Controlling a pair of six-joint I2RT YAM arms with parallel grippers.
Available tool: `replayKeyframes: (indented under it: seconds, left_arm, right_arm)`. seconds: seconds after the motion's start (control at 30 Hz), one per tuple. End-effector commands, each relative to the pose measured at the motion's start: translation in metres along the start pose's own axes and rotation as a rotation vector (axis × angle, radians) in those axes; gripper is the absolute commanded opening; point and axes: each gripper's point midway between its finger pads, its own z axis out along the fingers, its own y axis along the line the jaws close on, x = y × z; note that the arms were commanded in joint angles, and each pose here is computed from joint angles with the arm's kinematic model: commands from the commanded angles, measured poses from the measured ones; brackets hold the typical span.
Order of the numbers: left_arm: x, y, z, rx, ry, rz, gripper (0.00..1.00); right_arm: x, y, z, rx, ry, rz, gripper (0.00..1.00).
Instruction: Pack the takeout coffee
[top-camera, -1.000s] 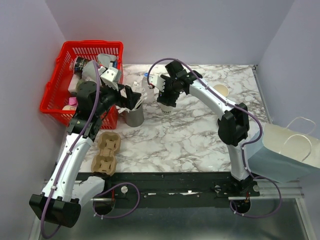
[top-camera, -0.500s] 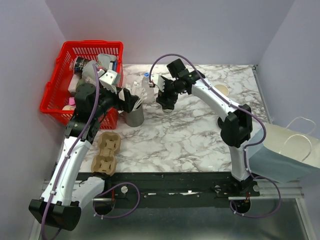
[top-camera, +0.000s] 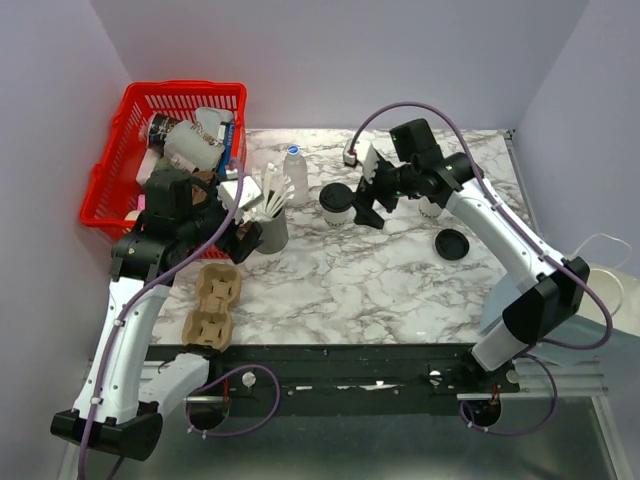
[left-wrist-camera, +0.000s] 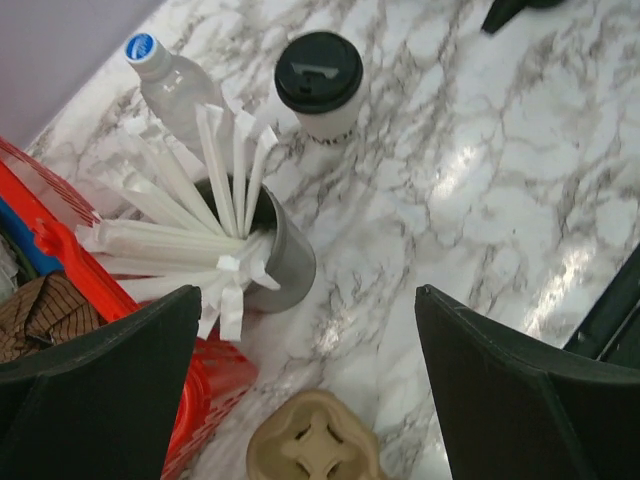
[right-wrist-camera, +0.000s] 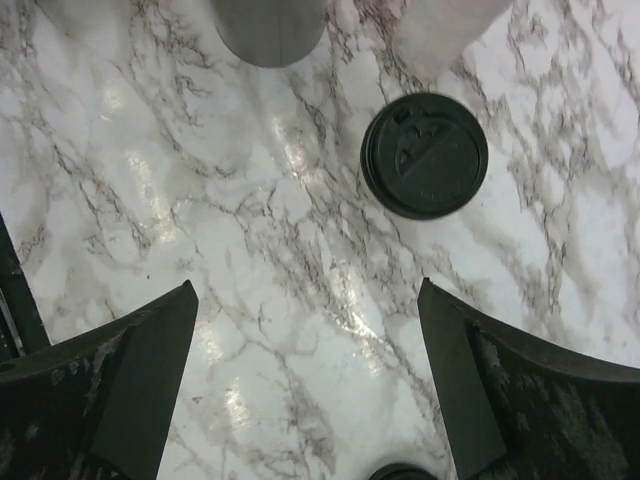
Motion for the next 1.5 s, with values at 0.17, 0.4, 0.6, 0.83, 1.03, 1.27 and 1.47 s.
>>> replayKeyframes:
  seconds: [0.17,0.4,0.6,0.83,1.03,1.27,1.47]
  left_arm:
    - [0.118,0.003,-0.045,-0.110,0.606,-0.114,0.87]
    - [0.159,-0.021,-0.051,-0.162,0.680,-0.289,0.83]
    - [0.202,-0.022,-0.048,-0.190,0.811,-0.310,0.71]
    - [0.240,-0.036,-0.052,-0.148,0.957,-0.334,0.68]
    - [0.245,-0.031,-0.044,-0.160,0.966,-0.364,0.63]
    - [0.250,-0.027,-0.044,-0.169,0.987,-0.400,0.60]
    - [0.258,-0.029,-0.045,-0.141,1.033,-0.427,0.61]
  right_arm:
    - [0.054,-0.019,-0.033,0.213,0.059,0.297,0.99]
    - [0.055,-0.016,-0.031,0.194,0.038,0.328,0.99]
    - [0.048,-0.017,-0.018,0.143,0.023,0.362,0.99]
    - [0.045,-0.025,-0.012,0.147,0.026,0.363,0.99]
    - [0.051,-0.025,-0.010,0.149,0.045,0.354,0.99]
    - [0.058,-0.024,-0.009,0.153,0.067,0.347,0.99]
    - [0.060,-0.027,-0.006,0.151,0.078,0.343,0.99]
